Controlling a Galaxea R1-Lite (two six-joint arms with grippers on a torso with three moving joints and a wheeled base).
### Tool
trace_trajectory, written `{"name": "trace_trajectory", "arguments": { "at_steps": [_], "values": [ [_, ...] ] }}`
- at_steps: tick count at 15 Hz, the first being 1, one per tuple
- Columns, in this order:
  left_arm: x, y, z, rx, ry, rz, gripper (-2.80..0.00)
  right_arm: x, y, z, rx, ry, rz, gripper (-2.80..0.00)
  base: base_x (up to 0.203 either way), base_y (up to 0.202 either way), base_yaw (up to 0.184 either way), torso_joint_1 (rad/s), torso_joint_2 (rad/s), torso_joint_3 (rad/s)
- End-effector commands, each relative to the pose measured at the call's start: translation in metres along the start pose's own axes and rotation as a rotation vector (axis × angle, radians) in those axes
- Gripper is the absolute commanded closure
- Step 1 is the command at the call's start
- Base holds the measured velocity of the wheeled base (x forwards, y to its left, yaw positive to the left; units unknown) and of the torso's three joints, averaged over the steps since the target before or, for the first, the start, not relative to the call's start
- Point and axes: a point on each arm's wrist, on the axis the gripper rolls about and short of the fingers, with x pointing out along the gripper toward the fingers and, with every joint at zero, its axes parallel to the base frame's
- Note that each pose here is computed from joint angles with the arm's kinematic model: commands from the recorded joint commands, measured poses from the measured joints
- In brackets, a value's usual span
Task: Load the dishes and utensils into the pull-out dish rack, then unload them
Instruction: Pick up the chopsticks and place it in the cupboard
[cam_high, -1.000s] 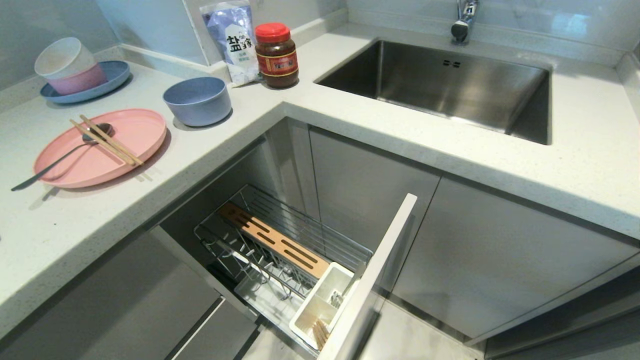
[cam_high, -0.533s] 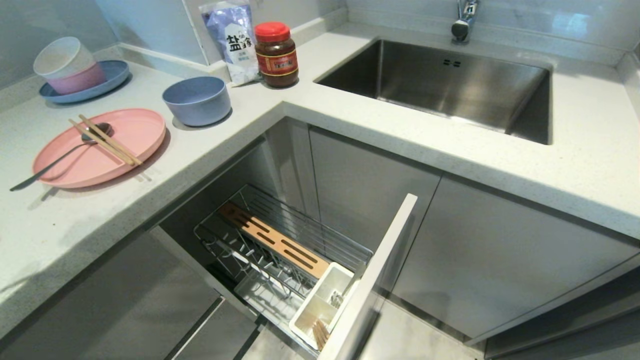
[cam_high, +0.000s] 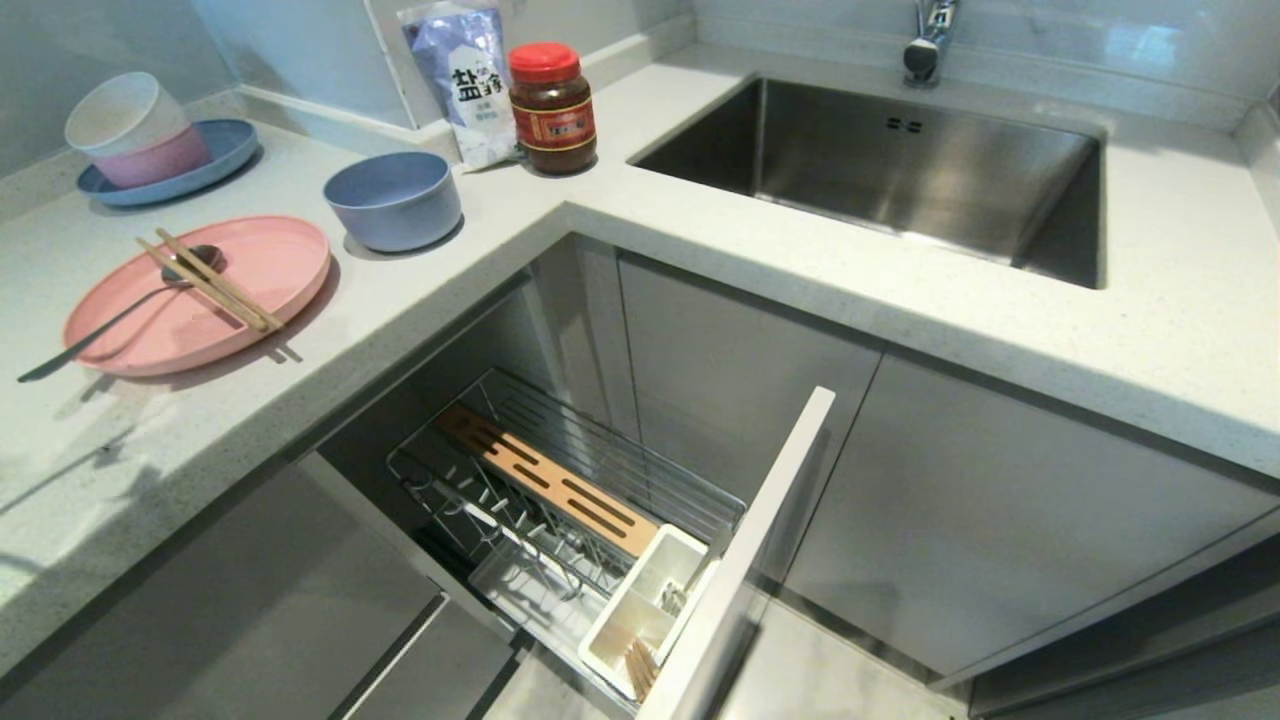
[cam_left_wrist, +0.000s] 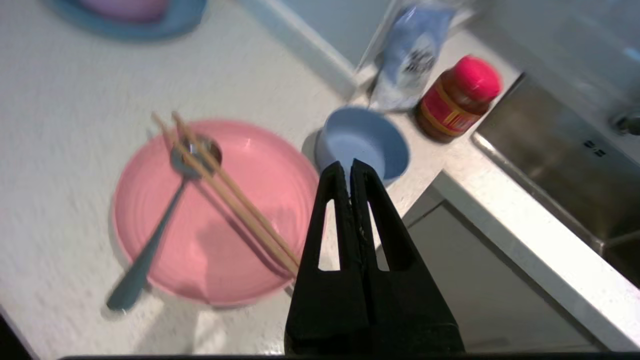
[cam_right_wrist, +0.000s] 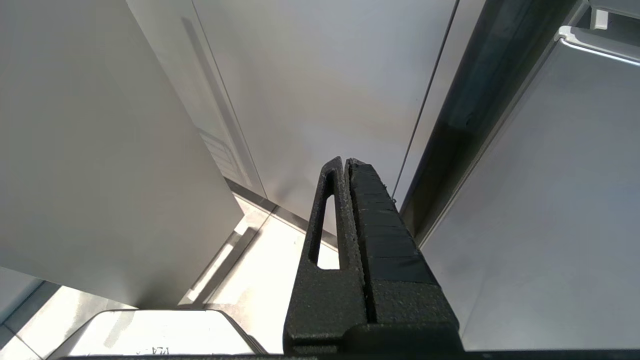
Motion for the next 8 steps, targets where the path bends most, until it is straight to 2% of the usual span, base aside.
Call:
{"name": "trace_trajectory", "arguments": {
  "at_steps": [1,4,6,8],
  "values": [
    [0.035,-0.001,-0.006,-0.072,0.124,0.088,0.00,0.000,0.000,0.000,0.000,-0.004,0.001,0.00,0.000,0.000,0.000,0.000,0.00,0.000],
    [0.054,-0.002,-0.010,-0.158,0.212,0.166,0.00,0.000,0.000,0.000,0.000,-0.003,0.000,0.00,0.000,0.000,0.000,0.000,0.00,0.000],
    [0.072,0.000,-0.018,-0.155,0.239,0.255,0.00,0.000,0.000,0.000,0.000,-0.002,0.000,0.00,0.000,0.000,0.000,0.000,0.00,0.000],
    [0.091,0.000,-0.028,-0.143,0.268,0.298,0.00,0.000,0.000,0.000,0.000,-0.003,0.001,0.00,0.000,0.000,0.000,0.000,0.00,0.000]
  ]
}}
